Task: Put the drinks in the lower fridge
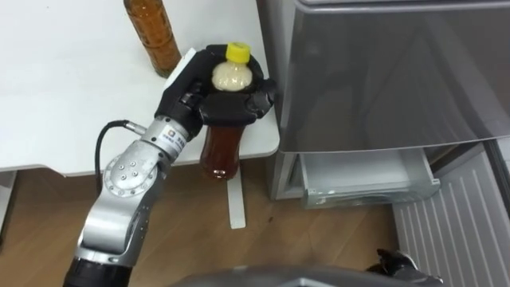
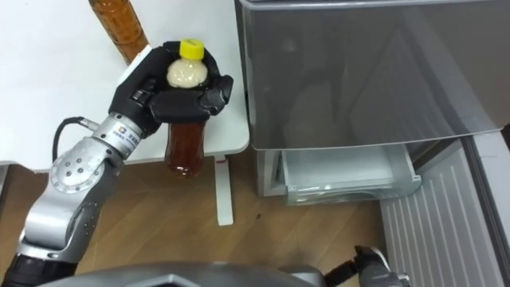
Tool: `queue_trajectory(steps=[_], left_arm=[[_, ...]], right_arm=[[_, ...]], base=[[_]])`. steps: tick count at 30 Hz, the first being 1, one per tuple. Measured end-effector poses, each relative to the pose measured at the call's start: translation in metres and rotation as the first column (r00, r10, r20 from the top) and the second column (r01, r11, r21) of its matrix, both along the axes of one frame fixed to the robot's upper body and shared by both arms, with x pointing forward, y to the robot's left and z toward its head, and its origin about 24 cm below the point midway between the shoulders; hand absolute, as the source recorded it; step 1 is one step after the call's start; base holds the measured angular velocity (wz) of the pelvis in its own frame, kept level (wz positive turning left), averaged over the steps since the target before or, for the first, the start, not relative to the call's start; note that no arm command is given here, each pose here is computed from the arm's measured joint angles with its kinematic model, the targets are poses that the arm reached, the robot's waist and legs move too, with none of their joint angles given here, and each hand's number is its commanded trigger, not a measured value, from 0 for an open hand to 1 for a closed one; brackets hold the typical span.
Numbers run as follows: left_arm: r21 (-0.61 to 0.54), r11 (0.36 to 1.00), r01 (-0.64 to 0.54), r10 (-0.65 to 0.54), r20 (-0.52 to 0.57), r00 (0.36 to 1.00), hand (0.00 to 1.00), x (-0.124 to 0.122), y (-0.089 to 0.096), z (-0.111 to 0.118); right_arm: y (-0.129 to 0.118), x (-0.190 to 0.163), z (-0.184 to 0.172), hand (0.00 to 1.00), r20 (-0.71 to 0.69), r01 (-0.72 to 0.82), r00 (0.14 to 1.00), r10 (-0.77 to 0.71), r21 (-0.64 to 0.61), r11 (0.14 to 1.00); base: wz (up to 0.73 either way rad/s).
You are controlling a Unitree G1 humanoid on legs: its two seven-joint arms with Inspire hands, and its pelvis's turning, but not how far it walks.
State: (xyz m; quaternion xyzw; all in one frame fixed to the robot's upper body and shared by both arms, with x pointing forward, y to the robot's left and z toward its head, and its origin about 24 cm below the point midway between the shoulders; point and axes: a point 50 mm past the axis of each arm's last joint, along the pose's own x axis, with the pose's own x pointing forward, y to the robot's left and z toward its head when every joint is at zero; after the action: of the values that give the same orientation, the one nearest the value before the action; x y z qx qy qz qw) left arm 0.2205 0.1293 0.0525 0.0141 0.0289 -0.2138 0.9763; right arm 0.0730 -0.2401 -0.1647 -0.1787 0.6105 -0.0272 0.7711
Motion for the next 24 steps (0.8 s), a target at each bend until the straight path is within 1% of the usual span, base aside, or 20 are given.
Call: queue_trajectory(steps=[3, 6, 8, 10, 15, 20, 24], left_arm=[[-0.002, 1.000, 0.015, -0.015, -0.003, 1.000, 1.00, -0.001, -0.004, -0.001], [-0.004, 1.000, 0.025, -0.025, 0.004, 1.000, 1.00, -0.001, -0.004, 0.000], [-0.011, 0.999, 0.040, -0.040, 0.016, 0.999, 1.00, -0.001, -0.006, 0.001], [-0.013, 0.999, 0.047, -0.047, 0.021, 0.999, 1.00, -0.002, -0.006, 0.002], [-0.009, 0.999, 0.052, -0.052, 0.022, 0.998, 1.00, -0.001, -0.004, 0.002], [-0.006, 0.998, 0.065, -0.065, 0.014, 0.998, 1.00, -0.003, -0.004, 0.000], [-0.005, 0.998, 0.066, -0.066, 0.011, 0.998, 1.00, -0.003, -0.003, 0.000]], right_arm=[[0.003, 0.010, 0.001, 0.00, 0.051, 0.013, 0.999, -0.014, 0.022, 1.000], [0.014, 0.030, 0.005, 0.00, 0.132, -0.015, 0.991, 0.004, 0.081, 0.997], [0.024, 0.046, 0.010, 0.00, 0.211, -0.051, 0.977, 0.023, 0.129, 0.990], [0.031, 0.052, 0.011, 0.00, 0.247, -0.056, 0.969, 0.013, 0.167, 0.984], [0.046, 0.058, 0.013, 0.00, 0.265, -0.094, 0.964, 0.023, 0.260, 0.961], [0.058, 0.078, 0.026, 0.00, 0.355, -0.194, 0.933, 0.064, 0.343, 0.919], [0.064, 0.084, 0.033, 0.00, 0.395, -0.247, 0.915, 0.084, 0.384, 0.890]], base=[[0.00], [0.00], [0.00], [0.00], [0.00], [0.02], [0.01]])
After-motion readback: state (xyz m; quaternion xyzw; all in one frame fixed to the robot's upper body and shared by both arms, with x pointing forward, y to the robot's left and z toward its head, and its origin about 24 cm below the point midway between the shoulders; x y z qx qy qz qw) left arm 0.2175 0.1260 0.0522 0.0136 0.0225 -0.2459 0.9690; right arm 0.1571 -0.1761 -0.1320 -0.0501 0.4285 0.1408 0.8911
